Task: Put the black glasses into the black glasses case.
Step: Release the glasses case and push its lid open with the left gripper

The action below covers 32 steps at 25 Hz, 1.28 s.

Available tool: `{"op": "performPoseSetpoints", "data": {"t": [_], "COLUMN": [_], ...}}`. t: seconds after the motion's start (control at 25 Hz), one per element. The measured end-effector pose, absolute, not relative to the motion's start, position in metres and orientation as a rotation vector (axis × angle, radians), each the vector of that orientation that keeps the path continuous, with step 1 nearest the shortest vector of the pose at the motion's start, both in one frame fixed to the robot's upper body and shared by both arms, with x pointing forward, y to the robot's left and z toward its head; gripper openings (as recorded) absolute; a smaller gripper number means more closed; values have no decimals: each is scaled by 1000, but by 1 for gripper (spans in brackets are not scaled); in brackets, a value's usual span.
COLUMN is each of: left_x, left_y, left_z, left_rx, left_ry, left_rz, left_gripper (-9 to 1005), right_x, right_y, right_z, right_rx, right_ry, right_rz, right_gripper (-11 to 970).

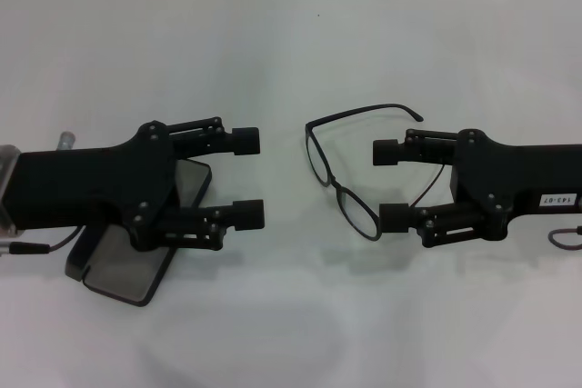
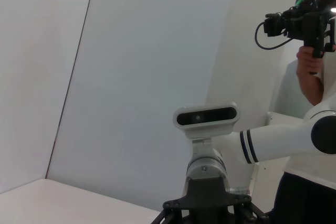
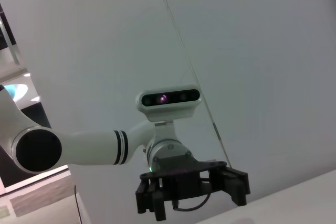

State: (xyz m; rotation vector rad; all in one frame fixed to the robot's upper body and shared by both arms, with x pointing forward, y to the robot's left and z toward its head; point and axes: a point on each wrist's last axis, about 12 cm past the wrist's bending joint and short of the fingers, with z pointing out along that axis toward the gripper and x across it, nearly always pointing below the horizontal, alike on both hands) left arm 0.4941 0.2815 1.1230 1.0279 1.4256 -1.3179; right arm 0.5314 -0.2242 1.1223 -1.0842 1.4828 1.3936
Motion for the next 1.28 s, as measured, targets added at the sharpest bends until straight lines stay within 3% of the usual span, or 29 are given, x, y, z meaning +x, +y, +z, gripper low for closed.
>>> {"op": "performPoseSetpoints", "data": {"t": [0.68, 0.96, 1.12, 1.28], "left_x": [497, 514, 518, 526], "left_y": [284, 292, 284, 280], "left_z": [1125, 1180, 1219, 1234], "left_rx": [974, 962, 990, 877], "left_ry": [1450, 1641, 1889, 2203], "left_rz": [-1323, -1278, -1114, -842], "left_gripper": [846, 845, 844, 844], "right_x": [527, 530, 528, 525], "right_y": [-229, -233, -237, -244], "right_z": [1118, 1116, 1114, 1111], "right_rx": [-1050, -1037, -1012, -975], "right_ry": [1494, 1512, 1524, 1533], "right_rz": [1390, 1358, 1346, 1329], "right_gripper": [885, 884, 884, 884]}}
